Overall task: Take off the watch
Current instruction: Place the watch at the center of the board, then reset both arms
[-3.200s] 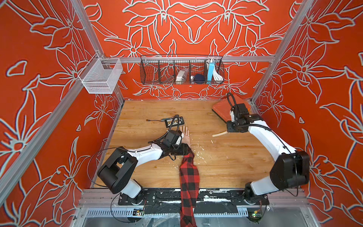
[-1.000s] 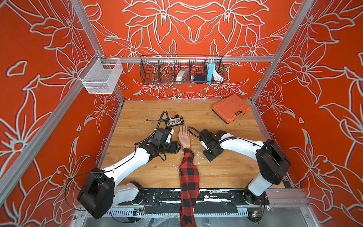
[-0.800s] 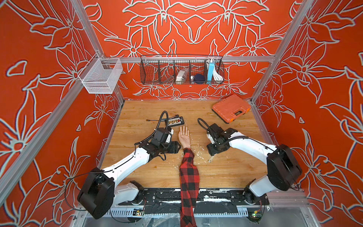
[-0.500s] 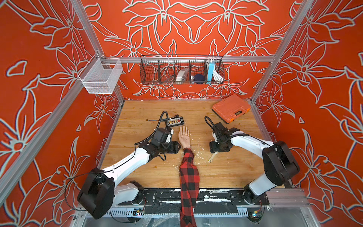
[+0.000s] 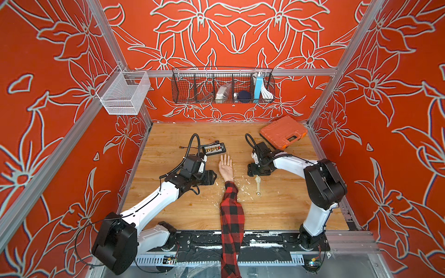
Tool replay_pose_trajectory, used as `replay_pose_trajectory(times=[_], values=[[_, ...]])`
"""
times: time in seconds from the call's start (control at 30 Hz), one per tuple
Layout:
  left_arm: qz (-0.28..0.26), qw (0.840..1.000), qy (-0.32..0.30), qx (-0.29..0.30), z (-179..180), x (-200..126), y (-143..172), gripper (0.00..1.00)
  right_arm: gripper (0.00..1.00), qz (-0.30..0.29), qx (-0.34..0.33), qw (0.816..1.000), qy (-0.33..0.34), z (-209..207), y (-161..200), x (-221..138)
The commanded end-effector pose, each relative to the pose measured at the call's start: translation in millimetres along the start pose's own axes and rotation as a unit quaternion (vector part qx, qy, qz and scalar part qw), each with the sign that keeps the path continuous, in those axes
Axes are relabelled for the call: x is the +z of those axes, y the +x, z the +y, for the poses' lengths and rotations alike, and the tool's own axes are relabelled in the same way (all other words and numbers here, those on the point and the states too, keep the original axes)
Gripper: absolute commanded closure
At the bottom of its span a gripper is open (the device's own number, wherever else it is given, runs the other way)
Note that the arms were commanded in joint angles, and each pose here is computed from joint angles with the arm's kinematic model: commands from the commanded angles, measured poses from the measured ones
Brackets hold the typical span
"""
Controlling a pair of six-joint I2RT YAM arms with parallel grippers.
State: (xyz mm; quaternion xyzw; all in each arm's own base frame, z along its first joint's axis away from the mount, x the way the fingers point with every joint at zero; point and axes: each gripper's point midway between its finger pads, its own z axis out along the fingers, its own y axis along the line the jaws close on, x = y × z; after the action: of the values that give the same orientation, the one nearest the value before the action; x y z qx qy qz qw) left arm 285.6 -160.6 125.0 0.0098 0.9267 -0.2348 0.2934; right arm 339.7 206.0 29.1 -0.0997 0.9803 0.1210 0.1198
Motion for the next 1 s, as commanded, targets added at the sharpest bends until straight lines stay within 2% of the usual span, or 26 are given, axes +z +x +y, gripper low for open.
replay_pose_trajectory(times=[0.0, 0.1, 0.2, 0.23, 0.27, 0.37, 0.47, 0.57, 0.67, 0.77, 0.9, 0.97], values=[[-0.033, 0.999, -0.029, 0.012, 11.7, -6.5, -17.4, 0.33, 0.24, 0.006, -0.021, 1.0, 0.013, -9.0, -11.2, 10.8], [-0.06, 0.996, -0.065, 0.013, 29.6, -9.0, -30.8, 0.27, 0.24, -0.035, -0.026, 0.999, 0.032, -19.7, -37.5, -13.5], [-0.095, 0.988, -0.122, 0.011, 56.1, -15.1, -46.9, 0.15, 0.2, -0.082, -0.041, 0.993, 0.075, -38.1, -55.9, -46.7], [-0.11, 0.983, -0.149, 0.008, 67.9, -19.0, -53.0, 0.06, 0.15, -0.096, -0.046, 0.989, 0.101, -48.4, -60.1, -58.5], [-0.127, 0.976, -0.176, 0.0, 80.4, -23.3, -58.5, 0.01, 0.03, -0.112, -0.042, 0.983, 0.141, -63.3, -63.6, -71.5], [-0.195, 0.95, -0.243, -0.014, 110.9, -38.3, -75.5, 0.01, 0.02, -0.16, -0.04, 0.961, 0.222, -100.3, -67.7, -103.6], [-0.258, 0.922, -0.287, 0.033, 127.0, -42.8, -88.0, 0.01, 0.02, -0.216, -0.008, 0.938, 0.272, -134.5, -69.0, -128.6], [-0.266, 0.907, -0.31, 0.101, 127.7, -43.7, -99.6, 0.04, 0.02, -0.251, -0.012, 0.915, 0.317, -157.7, -64.7, -136.2], [-0.286, 0.885, -0.35, 0.117, 143.0, -48.8, -100.3, 0.04, 0.02, -0.288, -0.026, 0.886, 0.364, -175.0, -55.0, -137.0], [-0.274, 0.881, -0.371, 0.102, 165.2, -45.2, -89.1, 0.04, 0.02, -0.317, -0.019, 0.864, 0.391, -189.8, -42.5, -136.3], [-0.291, 0.881, -0.361, 0.093, 178.6, -37.3, -79.2, 0.04, 0.02, -0.355, 0.021, 0.847, 0.394, -208.6, -22.8, -134.0], [-0.29, 0.886, -0.351, 0.087, 180.8, -34.4, -80.1, 0.04, 0.02, -0.38, 0.031, 0.843, 0.381, -212.2, -18.5, -134.7]])
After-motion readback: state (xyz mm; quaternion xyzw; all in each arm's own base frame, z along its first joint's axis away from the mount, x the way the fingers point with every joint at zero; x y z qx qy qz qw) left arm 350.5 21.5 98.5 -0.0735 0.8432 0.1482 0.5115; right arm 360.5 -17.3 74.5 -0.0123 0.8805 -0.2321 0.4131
